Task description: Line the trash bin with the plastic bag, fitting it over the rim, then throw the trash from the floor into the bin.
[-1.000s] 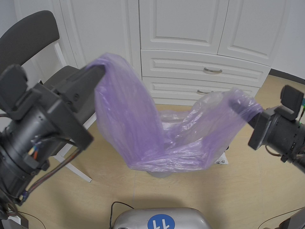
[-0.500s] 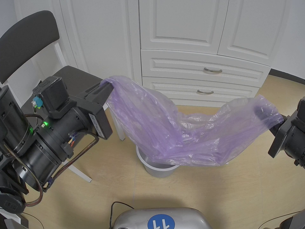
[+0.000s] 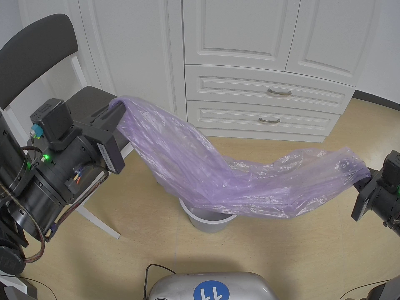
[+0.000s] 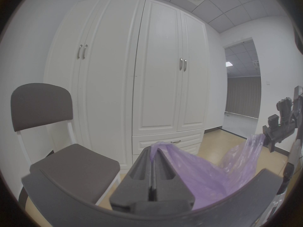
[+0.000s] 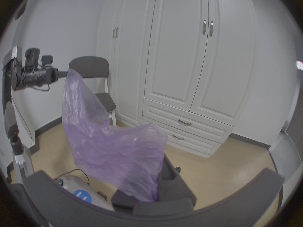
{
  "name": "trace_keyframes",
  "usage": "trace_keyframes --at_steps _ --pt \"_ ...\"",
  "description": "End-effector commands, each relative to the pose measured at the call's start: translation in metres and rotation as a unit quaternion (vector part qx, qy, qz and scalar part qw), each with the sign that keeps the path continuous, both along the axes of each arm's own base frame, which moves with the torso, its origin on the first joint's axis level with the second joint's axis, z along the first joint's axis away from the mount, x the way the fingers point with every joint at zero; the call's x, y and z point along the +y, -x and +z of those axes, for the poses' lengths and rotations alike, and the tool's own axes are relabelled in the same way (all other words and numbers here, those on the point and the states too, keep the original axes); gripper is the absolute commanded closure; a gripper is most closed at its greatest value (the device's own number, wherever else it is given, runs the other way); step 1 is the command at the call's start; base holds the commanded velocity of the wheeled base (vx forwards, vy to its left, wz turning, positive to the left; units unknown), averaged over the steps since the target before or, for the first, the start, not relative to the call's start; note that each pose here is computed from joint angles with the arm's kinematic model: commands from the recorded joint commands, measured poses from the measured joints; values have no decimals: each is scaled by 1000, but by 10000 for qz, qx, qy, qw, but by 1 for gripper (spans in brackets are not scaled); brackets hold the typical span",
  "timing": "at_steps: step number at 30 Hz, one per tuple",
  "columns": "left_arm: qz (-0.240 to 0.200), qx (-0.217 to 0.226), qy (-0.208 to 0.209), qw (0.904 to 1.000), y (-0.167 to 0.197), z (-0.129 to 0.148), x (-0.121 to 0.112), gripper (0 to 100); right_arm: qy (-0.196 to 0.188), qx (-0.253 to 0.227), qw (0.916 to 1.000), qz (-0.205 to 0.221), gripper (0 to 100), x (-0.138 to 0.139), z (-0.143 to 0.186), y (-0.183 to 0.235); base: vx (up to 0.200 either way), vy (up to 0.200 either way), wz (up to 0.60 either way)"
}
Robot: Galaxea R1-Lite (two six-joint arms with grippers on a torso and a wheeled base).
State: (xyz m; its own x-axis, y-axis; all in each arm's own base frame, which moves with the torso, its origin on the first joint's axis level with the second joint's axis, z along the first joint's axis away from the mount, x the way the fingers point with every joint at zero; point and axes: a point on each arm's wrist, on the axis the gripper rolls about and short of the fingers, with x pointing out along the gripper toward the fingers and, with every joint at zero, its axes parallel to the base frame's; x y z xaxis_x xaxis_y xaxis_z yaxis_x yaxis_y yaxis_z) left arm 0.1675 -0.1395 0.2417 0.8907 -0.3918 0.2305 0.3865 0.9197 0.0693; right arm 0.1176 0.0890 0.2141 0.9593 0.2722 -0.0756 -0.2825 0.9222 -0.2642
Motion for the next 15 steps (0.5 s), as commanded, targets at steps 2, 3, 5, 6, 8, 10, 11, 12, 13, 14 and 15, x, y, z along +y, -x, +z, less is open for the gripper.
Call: trace_keyframes --at_steps 2,3,5,6,8,10,11,12,13,14,15 --pt "321 -86 26 9994 -6 4 14 100 299 10 9995 -103 100 -7 -9 3 0 0 0" --pt "336 -84 27 9994 -6 4 14 100 317 -2 9994 -101 100 -8 -9 4 0 0 0" --pt "413 -98 35 9991 -8 4 17 100 423 -81 9990 -99 100 -11 -9 8 0 0 0" --pt "428 -98 35 9990 -8 4 18 100 450 -103 9989 -104 100 -12 -9 9 0 0 0" --pt "474 -92 29 9988 -9 4 19 100 498 -144 9986 -108 100 -14 -9 11 0 0 0" --pt "490 -92 29 9988 -9 4 20 100 516 -156 9985 -114 100 -15 -10 12 0 0 0" --pt "537 -89 17 9985 -10 4 21 100 572 -184 9981 -125 100 -17 -10 14 0 0 0" --pt "560 -89 17 9984 -11 4 22 100 605 -198 9979 -153 100 -18 -10 14 0 0 0" --pt "568 -90 15 9983 -11 4 23 100 630 -210 9976 -174 100 -19 -11 14 0 0 0" --pt "599 -96 20 9982 -11 4 24 100 683 -222 9972 -201 100 -20 -11 15 0 0 0" --pt "605 -112 41 9981 -11 5 25 100 712 -229 9970 -199 100 -21 -12 15 0 0 0"
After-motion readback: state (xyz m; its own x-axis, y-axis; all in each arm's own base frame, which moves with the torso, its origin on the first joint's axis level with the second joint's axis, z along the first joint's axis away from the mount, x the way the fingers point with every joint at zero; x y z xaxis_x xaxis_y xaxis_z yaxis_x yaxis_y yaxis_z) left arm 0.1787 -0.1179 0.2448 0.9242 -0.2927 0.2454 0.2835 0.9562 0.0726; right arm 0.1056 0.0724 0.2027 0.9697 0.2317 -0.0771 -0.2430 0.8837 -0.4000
